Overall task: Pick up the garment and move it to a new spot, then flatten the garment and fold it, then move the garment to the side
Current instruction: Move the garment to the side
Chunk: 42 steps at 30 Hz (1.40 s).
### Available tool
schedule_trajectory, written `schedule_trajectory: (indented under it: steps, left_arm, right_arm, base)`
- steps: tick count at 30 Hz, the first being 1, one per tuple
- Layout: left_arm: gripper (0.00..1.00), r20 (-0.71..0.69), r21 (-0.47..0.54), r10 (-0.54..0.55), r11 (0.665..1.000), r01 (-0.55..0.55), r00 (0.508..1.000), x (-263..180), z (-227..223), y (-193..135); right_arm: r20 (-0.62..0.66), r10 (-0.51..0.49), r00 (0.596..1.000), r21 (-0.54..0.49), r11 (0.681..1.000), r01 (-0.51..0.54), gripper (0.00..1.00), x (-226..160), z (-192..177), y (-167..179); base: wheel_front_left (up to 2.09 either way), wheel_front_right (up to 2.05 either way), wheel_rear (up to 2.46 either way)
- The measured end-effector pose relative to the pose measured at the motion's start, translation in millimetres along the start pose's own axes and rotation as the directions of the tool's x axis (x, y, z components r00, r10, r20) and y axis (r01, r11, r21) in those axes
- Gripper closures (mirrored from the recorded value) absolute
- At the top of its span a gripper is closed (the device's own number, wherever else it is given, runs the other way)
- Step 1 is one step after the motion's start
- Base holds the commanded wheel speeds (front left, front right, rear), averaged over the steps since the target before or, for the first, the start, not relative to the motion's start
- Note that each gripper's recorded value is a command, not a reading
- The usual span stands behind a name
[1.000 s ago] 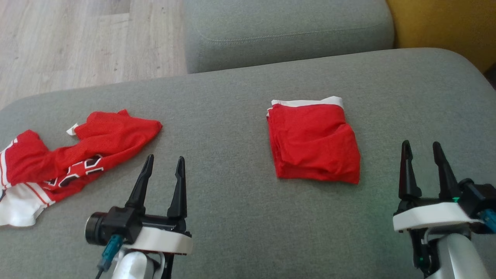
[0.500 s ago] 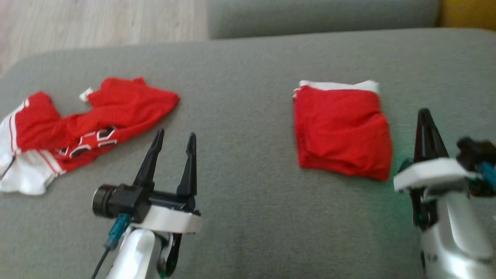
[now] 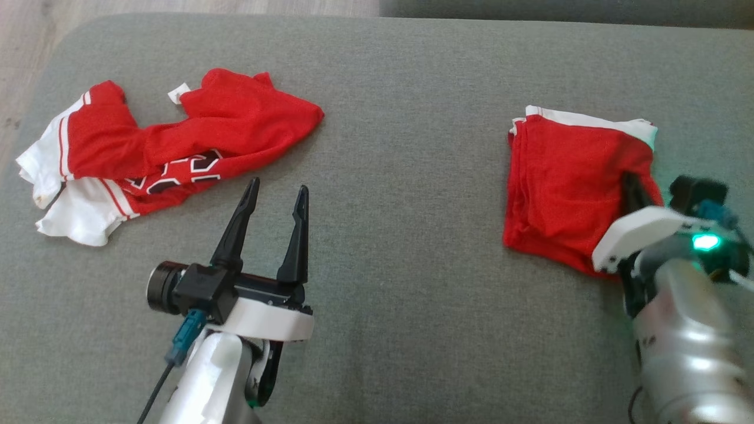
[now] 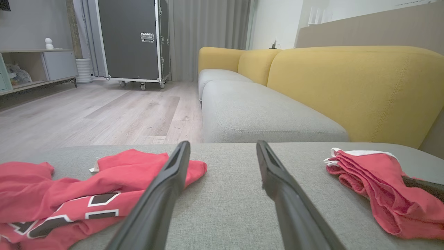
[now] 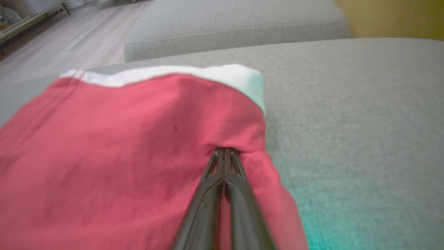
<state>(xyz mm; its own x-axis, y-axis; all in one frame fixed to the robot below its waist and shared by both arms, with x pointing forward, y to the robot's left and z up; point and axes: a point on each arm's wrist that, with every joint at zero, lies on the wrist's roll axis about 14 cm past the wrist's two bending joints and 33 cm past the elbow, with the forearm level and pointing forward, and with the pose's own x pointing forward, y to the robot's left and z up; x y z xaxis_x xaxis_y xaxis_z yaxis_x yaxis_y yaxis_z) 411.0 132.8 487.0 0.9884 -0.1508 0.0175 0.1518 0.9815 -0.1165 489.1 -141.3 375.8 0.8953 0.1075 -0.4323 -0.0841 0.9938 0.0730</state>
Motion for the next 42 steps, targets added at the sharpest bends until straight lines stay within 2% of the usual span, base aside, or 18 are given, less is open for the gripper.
schedule_trajectory:
  steps: [6, 11, 14, 16, 20, 24, 28, 31, 34, 42]
  left_arm:
    - [0.0, -0.005, -0.009, 0.004, 1.0, -0.005, 1.0, -3, -1, 0]
    - [0.0, -0.02, -0.013, 0.009, 1.0, -0.01, 1.0, -3, -6, 1]
    - [0.0, -0.018, -0.011, 0.013, 1.0, -0.014, 1.0, 0, -5, 3]
    - [0.0, -0.014, -0.01, 0.019, 1.0, -0.019, 1.0, 2, -4, 5]
    - [0.0, -0.011, -0.017, 0.02, 1.0, -0.021, 1.0, 3, -3, 4]
    - [0.0, 0.0, -0.017, 0.013, 1.0, -0.013, 1.0, 4, 0, 1]
    - [0.0, 0.018, -0.019, 0.001, 1.0, -0.001, 1.0, 6, 7, -4]
    - [0.0, 0.038, -0.022, -0.012, 1.0, 0.012, 0.999, 8, 13, -9]
    - [0.0, 0.055, -0.026, -0.023, 0.999, 0.024, 0.998, 7, 19, -14]
    - [0.0, 0.079, -0.04, -0.055, 0.998, 0.058, 0.995, 2, 26, -29]
  right_arm:
    - [0.094, 0.019, 0.995, -0.019, 1.0, -0.017, 1.0, 14, 33, 9]
    - [0.034, 0.107, 0.994, -0.057, 0.993, -0.105, 1.0, 23, 21, 38]
    - [-0.015, 0.181, 0.983, -0.142, 0.973, -0.181, 1.0, 23, 6, 59]
    - [-0.01, 0.204, 0.979, -0.146, 0.968, -0.203, 1.0, 24, 7, 67]
    - [0.067, 0.256, 0.964, -0.13, 0.96, -0.246, 1.0, 26, 30, 84]
    - [0.008, 0.316, 0.949, -0.176, 0.934, -0.31, 1.0, 13, 11, 100]
    - [0.063, 0.306, 0.95, -0.13, 0.946, -0.296, 1.0, 6, 26, 96]
    - [0.184, 0.296, 0.937, -0.119, 0.953, -0.277, 1.0, 1, 65, 93]
    - [0.302, 0.241, 0.922, -0.101, 0.97, -0.22, 1.0, -12, 99, 73]
    - [0.45, 0.094, 0.888, -0.069, 0.995, -0.07, 1.0, -72, 113, 14]
  base:
    - [0.0, 0.0, 0.0]
    - [0.0, 0.0, 0.0]
    - [0.0, 0.0, 0.0]
    - [0.0, 0.0, 0.0]
    - [0.0, 0.0, 0.0]
    - [0.0, 0.0, 0.0]
    - [0.0, 0.0, 0.0]
    - [0.0, 0.0, 0.0]
    - [0.0, 0.0, 0.0]
    - [0.0, 0.0, 0.0]
